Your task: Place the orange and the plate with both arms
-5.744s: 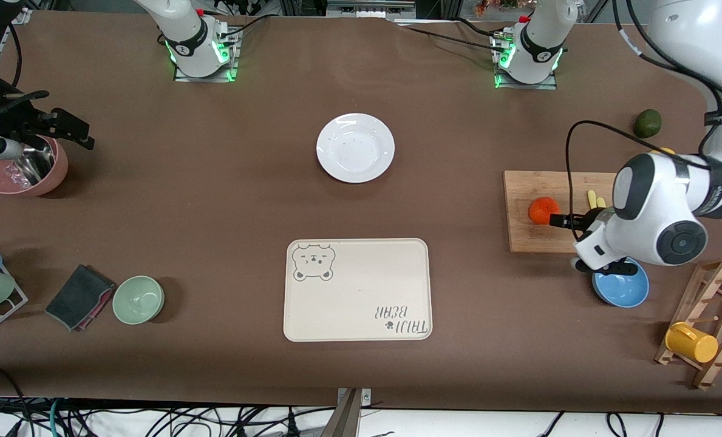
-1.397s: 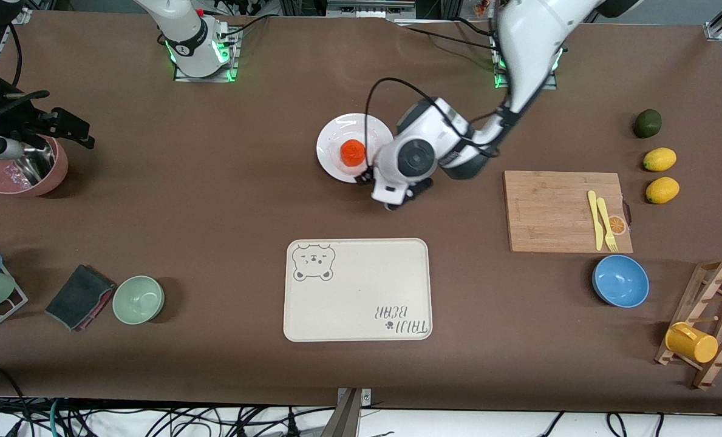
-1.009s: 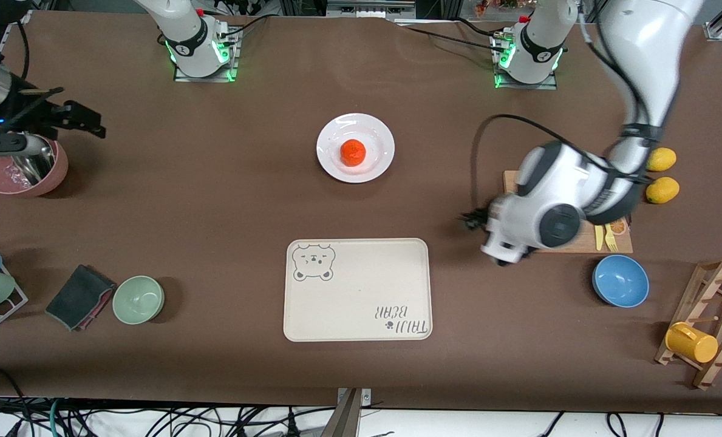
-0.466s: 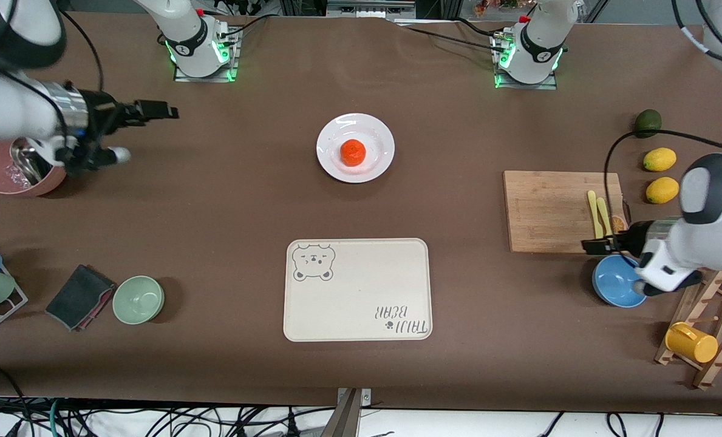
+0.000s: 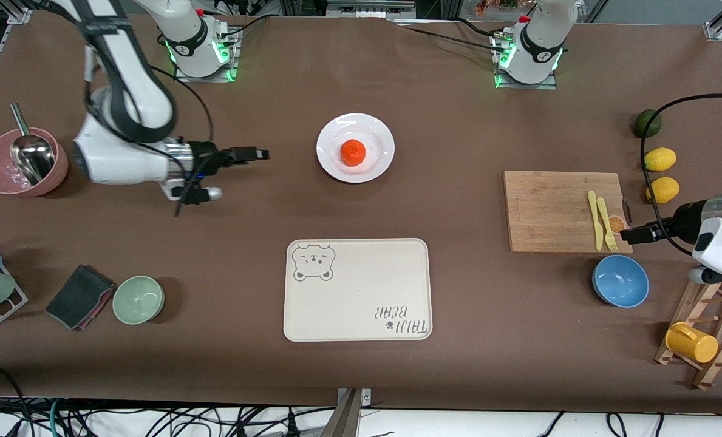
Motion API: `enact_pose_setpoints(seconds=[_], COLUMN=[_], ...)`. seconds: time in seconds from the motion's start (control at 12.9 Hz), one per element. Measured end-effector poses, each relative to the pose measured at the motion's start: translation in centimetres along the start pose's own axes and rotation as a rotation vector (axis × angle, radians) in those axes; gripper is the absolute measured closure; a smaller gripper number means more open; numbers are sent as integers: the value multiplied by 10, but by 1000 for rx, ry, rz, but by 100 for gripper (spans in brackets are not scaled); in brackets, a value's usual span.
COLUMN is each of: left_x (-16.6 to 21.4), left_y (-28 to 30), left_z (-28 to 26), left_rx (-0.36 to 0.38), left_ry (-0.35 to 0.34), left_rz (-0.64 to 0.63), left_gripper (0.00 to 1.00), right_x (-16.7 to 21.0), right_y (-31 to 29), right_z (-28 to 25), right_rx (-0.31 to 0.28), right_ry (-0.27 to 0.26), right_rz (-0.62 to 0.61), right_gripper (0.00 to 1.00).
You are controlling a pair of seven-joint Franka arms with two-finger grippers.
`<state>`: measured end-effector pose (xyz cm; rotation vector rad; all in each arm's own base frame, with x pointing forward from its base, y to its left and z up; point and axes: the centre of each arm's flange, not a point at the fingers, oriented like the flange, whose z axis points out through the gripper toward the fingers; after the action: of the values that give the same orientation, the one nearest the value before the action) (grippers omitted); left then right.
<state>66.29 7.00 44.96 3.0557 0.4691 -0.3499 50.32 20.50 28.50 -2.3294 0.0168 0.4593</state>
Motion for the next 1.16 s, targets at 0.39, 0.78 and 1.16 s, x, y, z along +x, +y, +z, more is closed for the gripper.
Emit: enact_pose_setpoints(seconds=[0.39,0.78,1.16], left_x=[-31,-84,-126], left_y=[36,26,44], left_z=[-31,-85,-120], left_rx=[76,60,68], left_ry=[43,100,166], left_rz=[67,236,302], left_gripper=[0,0,0], right_x=[-4,-12,-18], right_y=[-4,42,67], right_z=[90,138,180], right_rx=[88,108,160], right_ry=[32,-54,-107], right_rz=[-104,-241,-202], right_gripper=[0,0,0])
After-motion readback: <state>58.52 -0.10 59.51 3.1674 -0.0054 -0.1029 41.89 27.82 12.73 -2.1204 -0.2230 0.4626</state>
